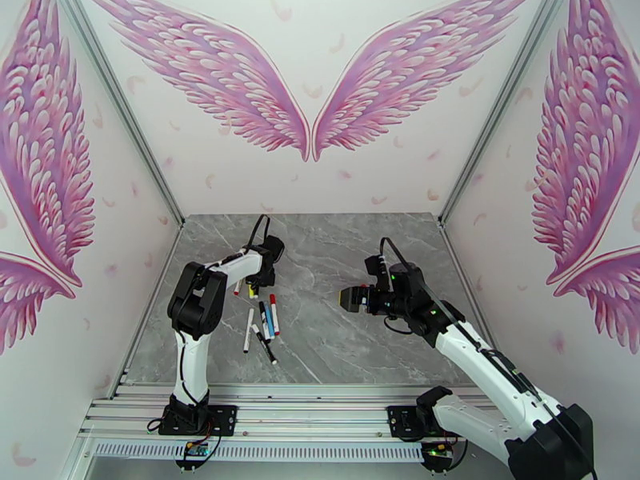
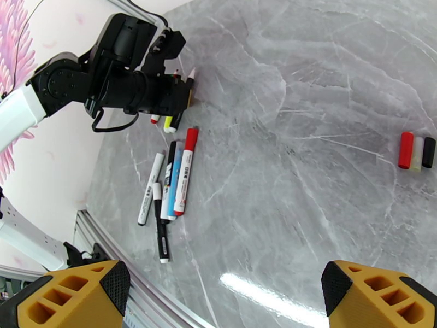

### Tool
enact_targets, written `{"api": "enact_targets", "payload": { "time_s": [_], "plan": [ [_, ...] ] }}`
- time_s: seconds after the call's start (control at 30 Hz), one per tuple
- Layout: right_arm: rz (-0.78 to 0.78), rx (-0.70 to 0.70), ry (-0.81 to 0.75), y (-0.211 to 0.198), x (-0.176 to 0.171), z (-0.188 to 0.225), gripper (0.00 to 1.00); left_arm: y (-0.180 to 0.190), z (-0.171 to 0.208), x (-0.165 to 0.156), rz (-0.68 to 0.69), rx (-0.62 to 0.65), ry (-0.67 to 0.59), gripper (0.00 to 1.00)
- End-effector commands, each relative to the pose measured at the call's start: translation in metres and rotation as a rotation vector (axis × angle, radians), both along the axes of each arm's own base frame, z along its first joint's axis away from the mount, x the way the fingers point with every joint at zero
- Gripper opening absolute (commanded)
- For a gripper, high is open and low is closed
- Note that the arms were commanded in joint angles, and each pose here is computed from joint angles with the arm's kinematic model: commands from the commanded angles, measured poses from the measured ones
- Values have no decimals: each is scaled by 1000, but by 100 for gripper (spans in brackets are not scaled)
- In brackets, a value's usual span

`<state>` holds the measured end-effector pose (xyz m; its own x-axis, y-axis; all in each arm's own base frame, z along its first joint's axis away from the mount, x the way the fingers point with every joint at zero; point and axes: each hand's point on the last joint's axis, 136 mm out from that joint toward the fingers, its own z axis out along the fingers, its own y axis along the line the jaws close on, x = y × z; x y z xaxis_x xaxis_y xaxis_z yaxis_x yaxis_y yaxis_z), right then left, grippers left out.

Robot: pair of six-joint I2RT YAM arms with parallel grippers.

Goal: Open the pen caps

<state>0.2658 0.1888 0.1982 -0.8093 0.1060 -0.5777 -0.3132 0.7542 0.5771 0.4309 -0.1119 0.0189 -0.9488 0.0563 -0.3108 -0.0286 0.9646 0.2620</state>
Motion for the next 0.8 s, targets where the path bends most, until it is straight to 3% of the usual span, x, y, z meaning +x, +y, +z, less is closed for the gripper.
{"api": "enact_targets", "payload": {
  "time_s": [0.0,0.47,0.77],
  "plan": [
    [-7,3,-7,2,1,0,99,16,-6,-13,1,62,78,13],
    [-7,8,-5,3,-1,0,99,35,-4,-9,18,111,77,18],
    [6,6,1,6,-3,-2,99,12,11,-14,-3,14,46,32]
  ]
}}
